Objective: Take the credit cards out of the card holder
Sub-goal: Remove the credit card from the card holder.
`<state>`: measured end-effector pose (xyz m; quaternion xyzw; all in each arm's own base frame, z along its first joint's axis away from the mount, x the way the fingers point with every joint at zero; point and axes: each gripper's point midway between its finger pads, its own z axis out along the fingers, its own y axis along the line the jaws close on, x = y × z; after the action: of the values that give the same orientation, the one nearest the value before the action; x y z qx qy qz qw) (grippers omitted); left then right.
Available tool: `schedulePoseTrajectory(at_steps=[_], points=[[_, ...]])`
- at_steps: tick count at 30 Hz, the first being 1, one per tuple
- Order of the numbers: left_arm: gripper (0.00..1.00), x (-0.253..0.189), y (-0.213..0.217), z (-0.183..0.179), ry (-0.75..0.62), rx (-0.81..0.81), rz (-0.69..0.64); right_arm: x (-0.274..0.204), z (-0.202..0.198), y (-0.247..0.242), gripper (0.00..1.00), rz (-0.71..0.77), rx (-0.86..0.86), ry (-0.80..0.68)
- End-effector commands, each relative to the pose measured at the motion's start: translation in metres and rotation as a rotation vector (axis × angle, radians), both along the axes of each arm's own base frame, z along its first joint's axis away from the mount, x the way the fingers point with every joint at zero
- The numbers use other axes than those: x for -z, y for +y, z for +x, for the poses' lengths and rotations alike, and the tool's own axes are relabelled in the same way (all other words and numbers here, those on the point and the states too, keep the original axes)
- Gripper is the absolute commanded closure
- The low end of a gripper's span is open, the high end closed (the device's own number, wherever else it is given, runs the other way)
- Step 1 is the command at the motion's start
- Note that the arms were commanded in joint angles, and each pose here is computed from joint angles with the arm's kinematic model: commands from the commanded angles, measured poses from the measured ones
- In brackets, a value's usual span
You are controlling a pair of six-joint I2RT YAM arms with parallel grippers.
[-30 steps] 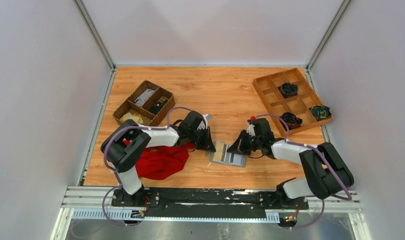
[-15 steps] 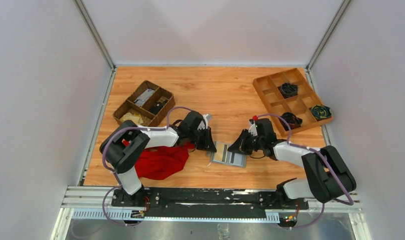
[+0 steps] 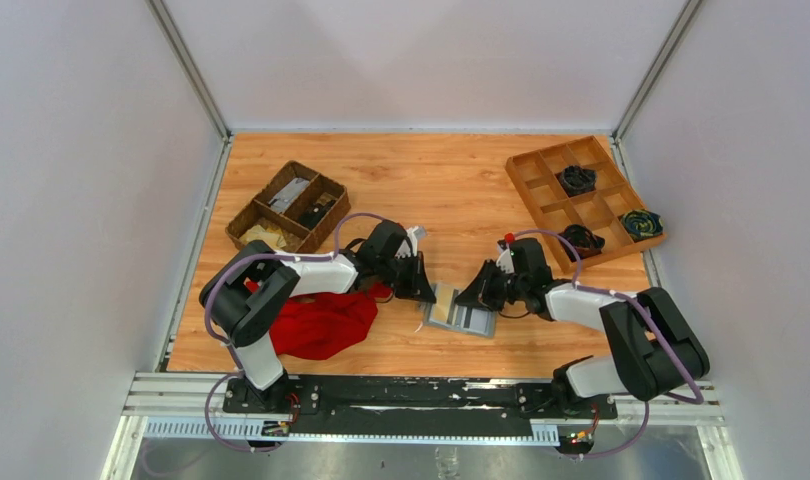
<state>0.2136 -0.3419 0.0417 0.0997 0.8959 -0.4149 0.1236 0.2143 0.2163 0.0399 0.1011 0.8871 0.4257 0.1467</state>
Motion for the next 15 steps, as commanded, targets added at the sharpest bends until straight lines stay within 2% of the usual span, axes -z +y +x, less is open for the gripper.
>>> schedulePoseTrajectory(at_steps=[1,15], points=[[1.00,-0.011,-0.010,0.001,-0.018,0.014,-0.043,0.010,-0.005,-0.006,0.81,0.000,0.021,0.046],[1.00,0.018,0.001,-0.004,0.030,-0.025,0.021,0.026,-0.012,-0.012,0.77,0.014,0.060,0.108]])
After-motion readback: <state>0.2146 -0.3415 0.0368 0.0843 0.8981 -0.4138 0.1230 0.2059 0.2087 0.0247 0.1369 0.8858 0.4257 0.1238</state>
